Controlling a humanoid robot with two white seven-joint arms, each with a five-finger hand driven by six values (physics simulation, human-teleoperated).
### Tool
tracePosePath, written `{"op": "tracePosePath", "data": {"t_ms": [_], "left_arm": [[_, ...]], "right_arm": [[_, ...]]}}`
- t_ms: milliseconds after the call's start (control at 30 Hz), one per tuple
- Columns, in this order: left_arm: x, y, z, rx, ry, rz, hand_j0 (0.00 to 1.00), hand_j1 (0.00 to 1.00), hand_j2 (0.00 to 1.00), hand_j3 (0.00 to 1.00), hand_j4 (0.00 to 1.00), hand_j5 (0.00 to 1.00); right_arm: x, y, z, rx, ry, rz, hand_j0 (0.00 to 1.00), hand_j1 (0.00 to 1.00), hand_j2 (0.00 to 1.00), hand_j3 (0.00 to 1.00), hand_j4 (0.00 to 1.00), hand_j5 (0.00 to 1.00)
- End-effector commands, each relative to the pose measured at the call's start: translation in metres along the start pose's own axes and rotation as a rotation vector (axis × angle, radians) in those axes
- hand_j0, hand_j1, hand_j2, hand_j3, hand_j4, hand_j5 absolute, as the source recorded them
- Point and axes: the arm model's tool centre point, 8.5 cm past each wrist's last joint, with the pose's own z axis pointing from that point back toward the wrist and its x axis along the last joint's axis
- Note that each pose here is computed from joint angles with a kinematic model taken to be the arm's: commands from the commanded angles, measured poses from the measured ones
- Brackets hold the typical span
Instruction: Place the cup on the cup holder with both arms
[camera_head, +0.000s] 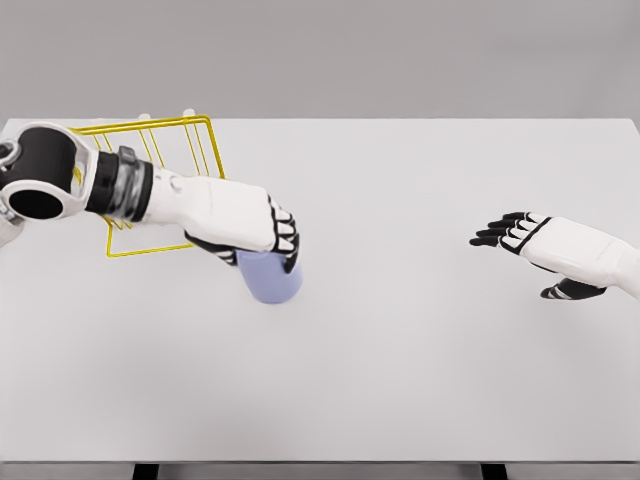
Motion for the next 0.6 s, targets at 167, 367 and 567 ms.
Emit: {"op": "tracePosePath", "data": {"t_ms": [167, 367, 567], "left_arm": [[0.001, 0.014, 0.022, 0.051, 0.018, -0.005, 0.45, 0.45, 0.45, 0.45, 0.45, 0.45], [-0.002, 0.025, 0.045, 0.106, 0.046, 0.004, 0.45, 0.45, 0.45, 0.45, 0.45, 0.45], [-0.003, 0.034, 0.056, 0.146, 0.059, 0.003, 0.45, 0.45, 0.45, 0.45, 0.45, 0.45]], "right_arm": [[0.0, -0.001, 0.0, -0.003, 0.0, -0.005, 1.0, 1.0, 1.0, 1.0, 1.0, 1.0], [0.0, -0.001, 0.0, -0.003, 0.0, -0.005, 1.0, 1.0, 1.0, 1.0, 1.0, 1.0], [0.001, -0.001, 0.0, -0.005, -0.003, -0.002, 1.0, 1.0, 1.0, 1.0, 1.0, 1.0]]}}
